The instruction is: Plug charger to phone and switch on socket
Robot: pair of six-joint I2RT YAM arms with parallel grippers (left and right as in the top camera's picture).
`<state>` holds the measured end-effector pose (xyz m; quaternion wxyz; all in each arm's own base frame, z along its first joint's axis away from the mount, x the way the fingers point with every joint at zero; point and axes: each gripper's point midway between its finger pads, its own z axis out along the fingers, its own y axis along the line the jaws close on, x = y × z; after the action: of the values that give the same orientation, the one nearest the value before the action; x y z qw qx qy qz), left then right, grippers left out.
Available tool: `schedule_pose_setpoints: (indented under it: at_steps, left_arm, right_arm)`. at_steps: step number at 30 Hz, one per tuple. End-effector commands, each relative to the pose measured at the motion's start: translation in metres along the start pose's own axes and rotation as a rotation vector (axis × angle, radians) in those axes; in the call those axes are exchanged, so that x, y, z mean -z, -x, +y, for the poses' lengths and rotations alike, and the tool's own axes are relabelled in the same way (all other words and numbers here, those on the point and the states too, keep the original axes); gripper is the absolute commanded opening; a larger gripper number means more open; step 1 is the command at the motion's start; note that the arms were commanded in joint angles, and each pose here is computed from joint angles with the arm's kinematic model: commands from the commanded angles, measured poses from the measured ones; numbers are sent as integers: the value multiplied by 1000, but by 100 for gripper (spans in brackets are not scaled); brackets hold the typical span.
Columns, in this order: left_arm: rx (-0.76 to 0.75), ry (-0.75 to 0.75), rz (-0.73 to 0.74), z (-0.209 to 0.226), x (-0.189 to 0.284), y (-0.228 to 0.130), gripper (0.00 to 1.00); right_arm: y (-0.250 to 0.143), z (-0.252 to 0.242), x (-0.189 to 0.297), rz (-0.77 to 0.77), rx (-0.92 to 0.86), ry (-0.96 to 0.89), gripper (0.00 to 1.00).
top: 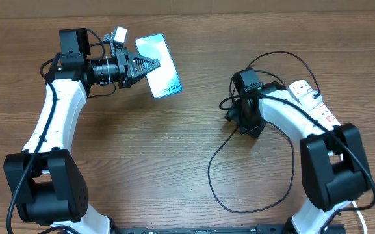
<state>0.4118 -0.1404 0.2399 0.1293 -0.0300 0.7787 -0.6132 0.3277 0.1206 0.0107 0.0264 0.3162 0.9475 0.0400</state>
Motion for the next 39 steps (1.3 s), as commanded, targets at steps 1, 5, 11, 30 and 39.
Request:
schedule_pose_setpoints:
  at_steps: [1,5,11,30,39]
  left_arm:
    - [-31,-34,19,-9,0,-3,4]
    - [-31,-34,19,-9,0,-3,4]
    - [-30,-35,19,-9,0,-3,4]
    - [-31,-34,19,-8,0,-3,4]
    - [-31,-34,19,-8,0,-3,4]
  right_arm:
    - [0,-3,-7,-5,-23,-24,68]
    - [1,-1,-9,-9,-26,-18,65]
    - [-1,-3,-24,16,-28,-41,61]
    - [-7,-6,-24,44,-23,-50,28]
    - [-10,-7,-24,58,-20,-50,29]
